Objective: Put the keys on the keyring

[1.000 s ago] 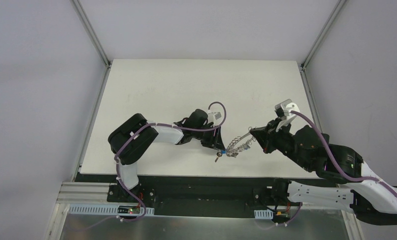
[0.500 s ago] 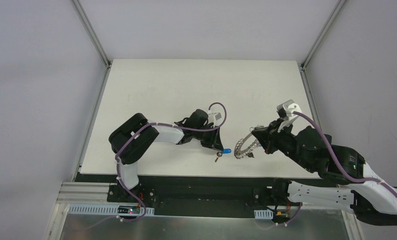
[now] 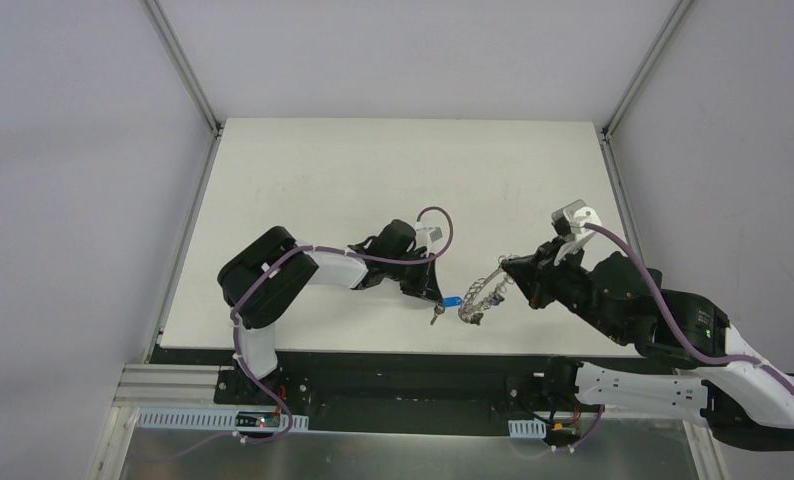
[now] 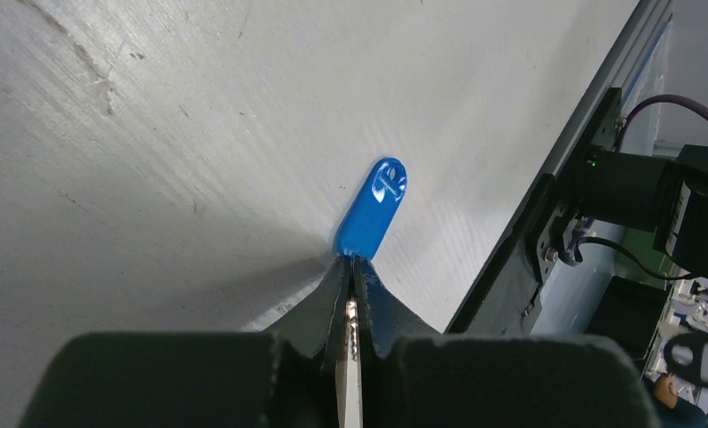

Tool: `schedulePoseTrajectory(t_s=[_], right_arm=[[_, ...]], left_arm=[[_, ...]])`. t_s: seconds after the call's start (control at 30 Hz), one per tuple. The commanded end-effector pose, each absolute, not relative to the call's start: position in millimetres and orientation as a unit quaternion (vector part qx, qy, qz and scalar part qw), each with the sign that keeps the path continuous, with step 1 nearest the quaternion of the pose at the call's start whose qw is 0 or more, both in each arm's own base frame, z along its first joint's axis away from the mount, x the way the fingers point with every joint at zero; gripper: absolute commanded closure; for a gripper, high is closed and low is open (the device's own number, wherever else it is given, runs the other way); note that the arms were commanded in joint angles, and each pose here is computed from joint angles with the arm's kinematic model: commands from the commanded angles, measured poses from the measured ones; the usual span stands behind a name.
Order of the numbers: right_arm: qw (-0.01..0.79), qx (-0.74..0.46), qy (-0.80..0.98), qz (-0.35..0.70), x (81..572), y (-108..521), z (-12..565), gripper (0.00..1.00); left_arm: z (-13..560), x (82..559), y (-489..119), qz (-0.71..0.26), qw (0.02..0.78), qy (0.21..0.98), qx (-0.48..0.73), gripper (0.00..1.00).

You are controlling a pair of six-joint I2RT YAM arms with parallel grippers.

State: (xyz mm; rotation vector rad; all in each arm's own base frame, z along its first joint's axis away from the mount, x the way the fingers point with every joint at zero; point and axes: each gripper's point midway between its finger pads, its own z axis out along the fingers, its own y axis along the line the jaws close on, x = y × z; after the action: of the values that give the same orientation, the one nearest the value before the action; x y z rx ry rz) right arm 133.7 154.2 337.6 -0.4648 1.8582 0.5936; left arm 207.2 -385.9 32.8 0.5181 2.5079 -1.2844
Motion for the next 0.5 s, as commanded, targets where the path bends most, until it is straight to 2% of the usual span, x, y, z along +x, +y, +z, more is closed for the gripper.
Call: schedulePoseTrajectory(t_s=[0.0,0.47], right_arm=[[0.547,-0.183,0.77,0.274,133.9,159.8,354.1,1.0],[0.528,-0.239,0.756,0.306,118.2,173.2,359.2,1.0]], left_arm=[[47.5,205.4,-391.3,-0.454,0.159,0.852,0.207,1.0],[201.0,202.1,-345.1,-0.423,0.306,0.811,0.263,1.0]])
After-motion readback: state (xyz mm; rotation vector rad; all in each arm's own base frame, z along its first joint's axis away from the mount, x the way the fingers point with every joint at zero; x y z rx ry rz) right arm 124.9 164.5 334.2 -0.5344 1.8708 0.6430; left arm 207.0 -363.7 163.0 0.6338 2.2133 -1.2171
